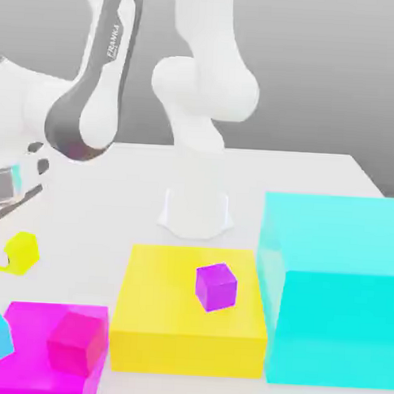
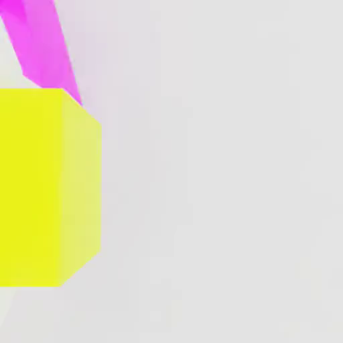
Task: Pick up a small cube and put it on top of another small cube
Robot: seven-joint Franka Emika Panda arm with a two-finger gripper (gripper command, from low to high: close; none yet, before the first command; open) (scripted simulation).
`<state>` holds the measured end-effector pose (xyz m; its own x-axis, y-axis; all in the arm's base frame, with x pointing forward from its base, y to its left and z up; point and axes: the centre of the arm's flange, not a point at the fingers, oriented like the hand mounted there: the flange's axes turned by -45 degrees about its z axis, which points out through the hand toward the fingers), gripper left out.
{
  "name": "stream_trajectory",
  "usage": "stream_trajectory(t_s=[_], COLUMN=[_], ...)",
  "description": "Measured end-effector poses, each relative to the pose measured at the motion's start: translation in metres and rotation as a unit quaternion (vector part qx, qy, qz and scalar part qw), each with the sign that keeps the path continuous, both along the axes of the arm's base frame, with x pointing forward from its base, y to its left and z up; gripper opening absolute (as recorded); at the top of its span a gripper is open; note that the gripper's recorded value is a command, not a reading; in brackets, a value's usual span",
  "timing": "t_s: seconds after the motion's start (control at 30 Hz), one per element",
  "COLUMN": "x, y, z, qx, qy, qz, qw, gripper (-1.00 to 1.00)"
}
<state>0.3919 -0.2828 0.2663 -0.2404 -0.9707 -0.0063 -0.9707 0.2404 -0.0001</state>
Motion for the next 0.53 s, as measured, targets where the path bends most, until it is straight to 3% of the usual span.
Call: stream_trajectory(t_s=[0.23,0.33,0.37,0.53], x=[0.084,0.093,0.094,0.094], y=[0.011,0.012,0.012,0.012], z=[0.049,0.013,0.001,0.001], qx=[-0.003,-0.003,-0.003,-0.003], qy=[0.000,0.000,0.000,0.000], qz=[0.024,0.025,0.025,0.025], qw=[1.000,1.000,1.000,1.000], gripper=[-1.00,-1.00,1.00,1.00])
